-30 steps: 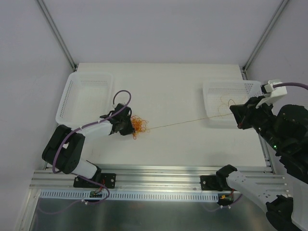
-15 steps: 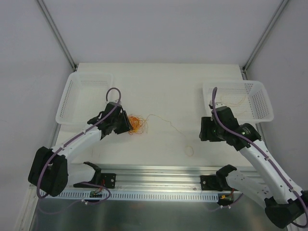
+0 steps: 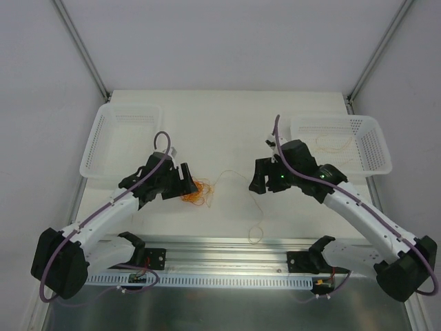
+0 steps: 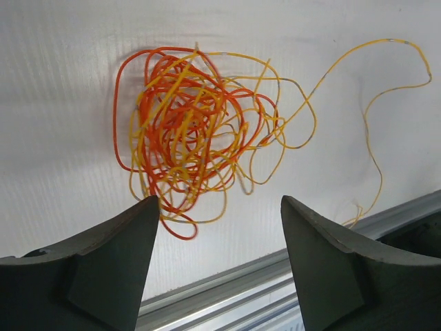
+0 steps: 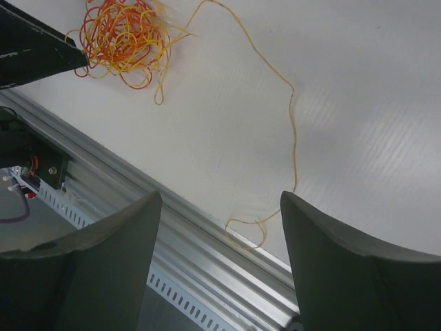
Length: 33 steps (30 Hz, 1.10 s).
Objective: Untangle the cables
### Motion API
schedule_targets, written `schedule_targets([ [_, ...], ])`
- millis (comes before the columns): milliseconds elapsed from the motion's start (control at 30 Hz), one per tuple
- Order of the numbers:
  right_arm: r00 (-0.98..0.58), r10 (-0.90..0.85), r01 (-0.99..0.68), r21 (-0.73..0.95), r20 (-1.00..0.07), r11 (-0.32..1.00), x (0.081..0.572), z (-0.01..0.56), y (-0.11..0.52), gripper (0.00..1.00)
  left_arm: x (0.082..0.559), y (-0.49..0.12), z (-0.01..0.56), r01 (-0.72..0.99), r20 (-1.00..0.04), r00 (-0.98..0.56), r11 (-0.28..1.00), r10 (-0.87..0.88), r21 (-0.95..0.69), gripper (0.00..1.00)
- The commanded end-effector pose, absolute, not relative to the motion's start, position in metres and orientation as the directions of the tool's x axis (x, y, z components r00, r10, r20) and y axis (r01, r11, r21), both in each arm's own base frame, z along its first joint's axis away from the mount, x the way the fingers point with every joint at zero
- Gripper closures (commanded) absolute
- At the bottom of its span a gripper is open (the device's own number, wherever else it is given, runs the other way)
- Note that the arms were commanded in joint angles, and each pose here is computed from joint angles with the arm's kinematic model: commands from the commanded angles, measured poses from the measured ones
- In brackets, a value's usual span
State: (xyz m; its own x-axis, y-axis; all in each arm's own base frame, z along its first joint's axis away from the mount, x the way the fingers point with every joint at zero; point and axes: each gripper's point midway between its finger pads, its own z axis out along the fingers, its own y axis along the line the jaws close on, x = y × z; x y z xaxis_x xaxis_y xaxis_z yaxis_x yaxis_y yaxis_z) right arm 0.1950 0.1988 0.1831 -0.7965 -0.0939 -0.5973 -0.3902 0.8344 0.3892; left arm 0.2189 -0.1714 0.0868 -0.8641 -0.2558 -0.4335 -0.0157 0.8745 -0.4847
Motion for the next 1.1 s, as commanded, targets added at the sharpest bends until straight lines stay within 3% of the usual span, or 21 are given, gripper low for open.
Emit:
schedule_targets([
  [0, -0.756, -0.095, -0.467, 0.432, -0.648, 0.772, 0.21, 0.2, 0.236, 0.26, 0.214, -0.171, 0.11, 0.048, -0.485, -0.843, 0.867, -0.232, -0.497, 0.28],
  [333, -0.814, 0.058, -0.331, 0.543, -0.578, 0.772, 0.241, 0.17, 0.297, 0.29, 0.207, -0.169, 0.121, 0.141, -0.543, -0.824, 0.871, -0.159, -0.47, 0.14],
  [600, -0.84, 0.193, -0.181, 0.597, -0.507, 0.781, 0.259, 0.143, 0.341, 0.38, 0.226, -0.156, 0.111, 0.13, -0.571, -0.815, 0.928, -0.1, -0.349, 0.19],
  [967, -0.883, 0.155, -0.167, 0.606, -0.443, 0.778, 0.257, 0.103, 0.385, 0.47, 0.254, -0.167, 0.09, 0.132, -0.506, -0.862, 0.954, -0.025, -0.271, 0.25],
  [1067, -0.89, 0.149, -0.158, 0.596, -0.432, 0.787, 0.256, 0.094, 0.384, 0.54, 0.256, -0.169, 0.079, 0.125, -0.483, -0.876, 0.956, -0.019, -0.264, 0.29],
])
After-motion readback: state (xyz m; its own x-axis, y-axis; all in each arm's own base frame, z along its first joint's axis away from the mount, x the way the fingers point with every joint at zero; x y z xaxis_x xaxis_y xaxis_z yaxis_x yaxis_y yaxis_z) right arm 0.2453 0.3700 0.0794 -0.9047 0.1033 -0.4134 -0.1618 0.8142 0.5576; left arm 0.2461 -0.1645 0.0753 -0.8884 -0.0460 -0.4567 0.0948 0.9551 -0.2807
